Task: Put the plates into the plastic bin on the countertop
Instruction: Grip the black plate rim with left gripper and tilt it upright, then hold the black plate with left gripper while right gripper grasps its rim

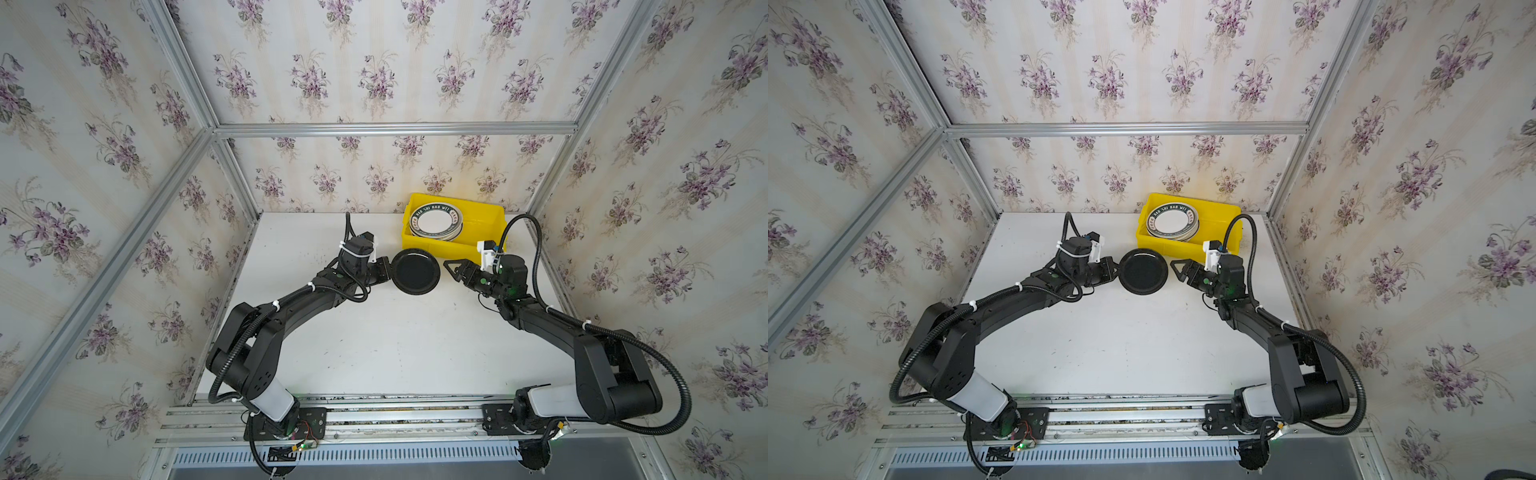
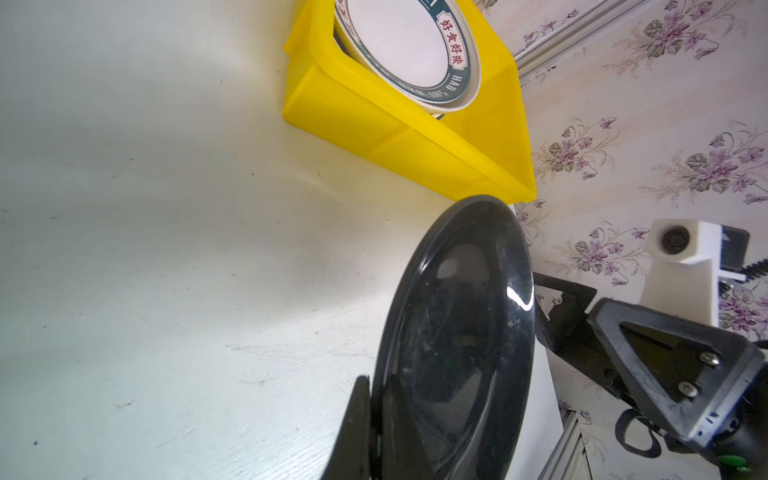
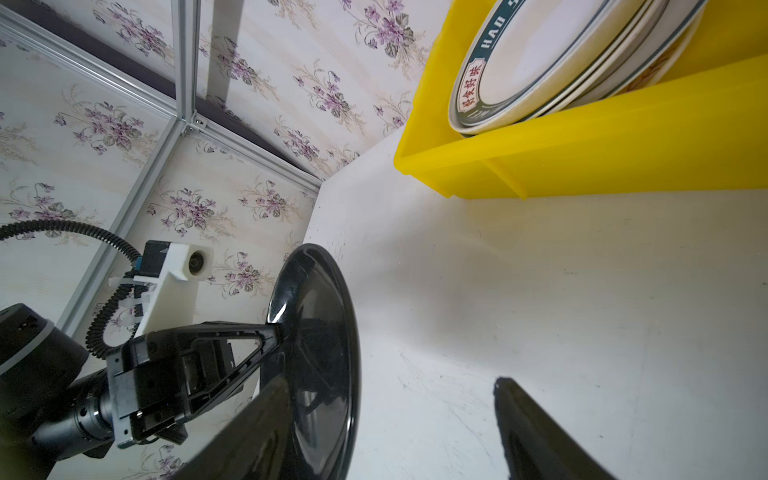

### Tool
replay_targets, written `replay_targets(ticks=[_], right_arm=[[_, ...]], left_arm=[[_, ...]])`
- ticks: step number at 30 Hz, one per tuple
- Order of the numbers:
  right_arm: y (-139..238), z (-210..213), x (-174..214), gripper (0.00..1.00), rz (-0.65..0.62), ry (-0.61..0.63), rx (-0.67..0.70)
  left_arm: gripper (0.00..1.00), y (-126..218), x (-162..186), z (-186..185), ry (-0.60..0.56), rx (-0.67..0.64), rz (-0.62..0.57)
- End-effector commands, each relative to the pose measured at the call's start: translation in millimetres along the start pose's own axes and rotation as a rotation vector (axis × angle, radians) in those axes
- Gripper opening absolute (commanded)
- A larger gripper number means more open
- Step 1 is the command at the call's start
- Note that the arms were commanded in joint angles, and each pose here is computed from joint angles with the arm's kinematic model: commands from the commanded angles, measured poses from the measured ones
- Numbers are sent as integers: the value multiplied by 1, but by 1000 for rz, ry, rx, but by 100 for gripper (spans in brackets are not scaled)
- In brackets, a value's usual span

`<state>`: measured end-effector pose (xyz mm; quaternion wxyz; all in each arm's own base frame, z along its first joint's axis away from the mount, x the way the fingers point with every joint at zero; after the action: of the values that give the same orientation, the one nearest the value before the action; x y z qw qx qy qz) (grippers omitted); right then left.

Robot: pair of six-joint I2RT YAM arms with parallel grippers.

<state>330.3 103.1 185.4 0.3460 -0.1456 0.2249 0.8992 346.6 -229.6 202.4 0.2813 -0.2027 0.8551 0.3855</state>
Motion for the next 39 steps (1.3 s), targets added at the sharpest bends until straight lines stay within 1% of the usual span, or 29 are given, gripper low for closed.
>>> replay_targets(ticks=[1, 5, 14, 18, 21, 22, 24, 25, 27, 28, 34, 39], right_arm=[[-6, 8, -3, 70, 27, -2, -61], [-13, 7, -1, 63, 43, -19, -88], [-23, 9, 0, 43, 74, -35, -125], [-24, 8, 0, 30, 70, -34, -115], [-24, 8, 0, 16, 66, -35, -112], [-23, 8, 0, 11, 64, -37, -108], [-23, 7, -1, 4, 57, -41, -99], [-23, 7, -1, 0, 55, -42, -94], [-22, 7, -1, 0, 52, -39, -86], [-21, 6, -1, 0, 51, -39, -80], [-15, 7, -2, 0, 26, -19, -31], [-6, 11, -3, 0, 6, 1, 5]], left_arm=[[0, 1, -7, -8, -13, 29, -27], [0, 0, -8, -13, -22, 43, -25], [0, -7, -7, -26, -40, 83, -4], [0, -8, -8, -30, -46, 96, -3], [1, -7, -8, -31, -49, 99, -4], [4, -6, -9, -32, -50, 99, -7], [14, -6, -8, -31, -49, 93, -8], [28, -5, -7, -30, -49, 89, -8], [82, -4, -6, -29, -52, 83, -7], [99, -2, -6, -29, -63, 80, -12], [100, 6, -3, -22, -73, 36, -20], [99, 9, -1, -19, -72, 26, -16]])
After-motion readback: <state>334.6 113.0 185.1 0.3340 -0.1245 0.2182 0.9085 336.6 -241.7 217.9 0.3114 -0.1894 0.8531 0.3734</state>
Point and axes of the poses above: each gripper's point midway between its finger pads, its own y axis back along the fingers, its own z axis along the line the jaws close on, x = y × z, the point moved 7 cm from there along y, back along the fingers, and after that the axes turned 10 degrees about -y, right-handed, at the moved point
